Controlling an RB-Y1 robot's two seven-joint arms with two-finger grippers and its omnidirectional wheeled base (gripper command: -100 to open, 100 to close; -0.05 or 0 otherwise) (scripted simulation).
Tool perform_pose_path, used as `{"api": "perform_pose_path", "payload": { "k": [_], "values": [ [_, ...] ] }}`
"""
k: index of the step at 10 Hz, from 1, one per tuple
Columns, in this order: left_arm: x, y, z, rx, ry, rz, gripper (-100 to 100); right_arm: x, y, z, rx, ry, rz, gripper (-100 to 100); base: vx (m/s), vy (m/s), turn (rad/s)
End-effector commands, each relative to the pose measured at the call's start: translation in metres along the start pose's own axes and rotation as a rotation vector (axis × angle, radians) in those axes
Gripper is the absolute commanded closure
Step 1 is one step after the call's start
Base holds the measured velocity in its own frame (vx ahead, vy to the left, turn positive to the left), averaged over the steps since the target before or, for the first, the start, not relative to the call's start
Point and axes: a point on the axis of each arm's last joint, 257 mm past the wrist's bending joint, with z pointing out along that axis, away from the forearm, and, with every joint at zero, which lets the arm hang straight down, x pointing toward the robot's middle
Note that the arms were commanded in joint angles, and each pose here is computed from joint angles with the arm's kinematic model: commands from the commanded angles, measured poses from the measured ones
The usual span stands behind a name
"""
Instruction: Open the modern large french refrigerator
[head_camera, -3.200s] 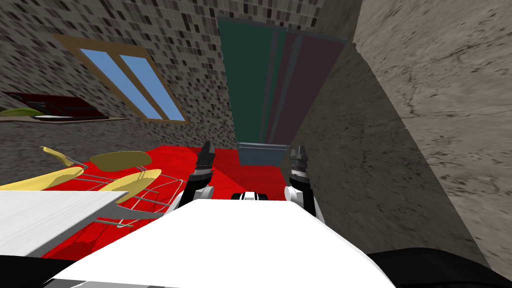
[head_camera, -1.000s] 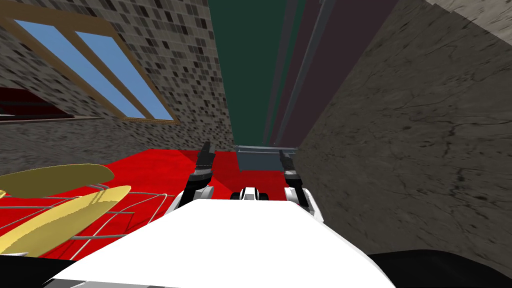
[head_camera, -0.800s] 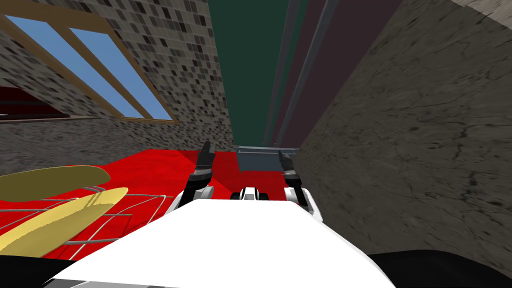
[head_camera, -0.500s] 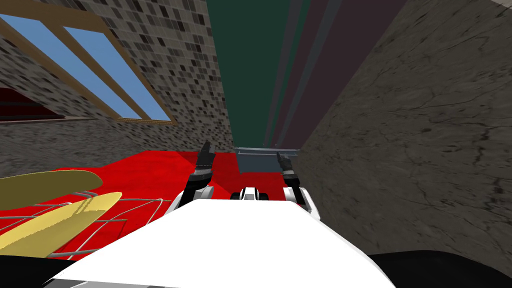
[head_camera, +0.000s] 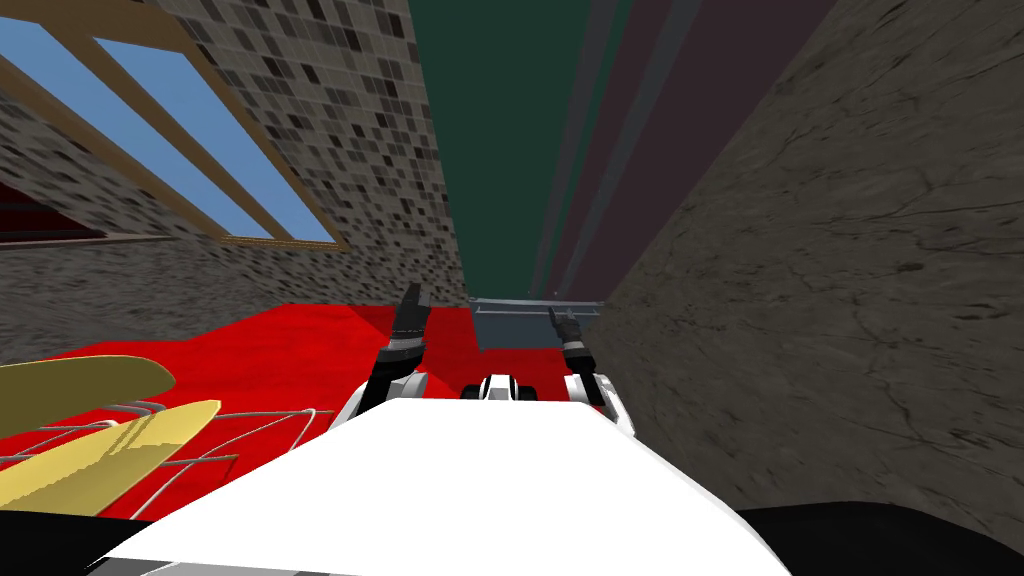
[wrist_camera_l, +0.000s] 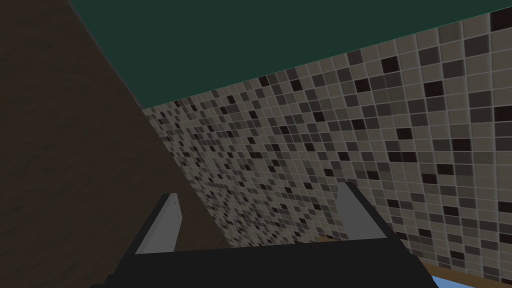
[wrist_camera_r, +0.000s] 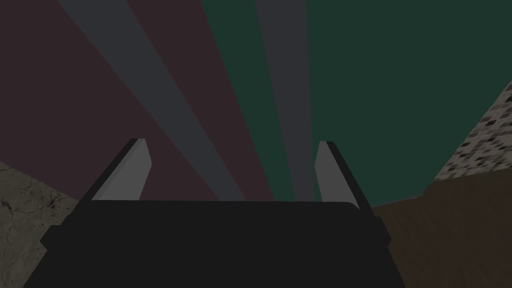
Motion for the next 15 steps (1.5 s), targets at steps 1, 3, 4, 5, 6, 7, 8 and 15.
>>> {"api": "perform_pose_path", "payload": {
  "k": [1,3,4,5,6,7,8,15],
  "values": [
    [0.0,0.0,0.0,0.0,0.0,0.0,0,0.012,-0.002,0.0,0.005,0.026,-0.074,-100,0.065,0.027,-0.005],
    [0.0,0.0,0.0,0.0,0.0,0.0,0,0.031,-0.005,-0.001,0.012,0.071,-0.166,-100,0.091,0.035,-0.016],
    [0.0,0.0,0.0,0.0,0.0,0.0,0,0.031,-0.005,-0.001,0.011,0.071,-0.183,-100,0.092,0.023,-0.007],
    [0.0,0.0,0.0,0.0,0.0,0.0,0,0.041,-0.006,-0.001,0.013,0.093,-0.233,-100,0.09,0.028,-0.008],
    [0.0,0.0,0.0,0.0,0.0,0.0,0,0.05,-0.008,-0.002,0.014,0.115,-0.273,-100,0.131,0.052,-0.018],
    [0.0,0.0,0.0,0.0,0.0,0.0,0,0.05,-0.008,-0.002,0.013,0.115,-0.287,-100,0.094,0.038,-0.01],
    [0.0,0.0,0.0,0.0,0.0,0.0,0,0.059,-0.009,-0.002,0.012,0.136,-0.335,-100,0.068,0.034,-0.008],
    [0.0,0.0,0.0,0.0,0.0,0.0,0,0.101,-0.017,-0.008,-0.009,0.24,-0.589,-100,0.096,0.033,-0.012]
  ]
}}
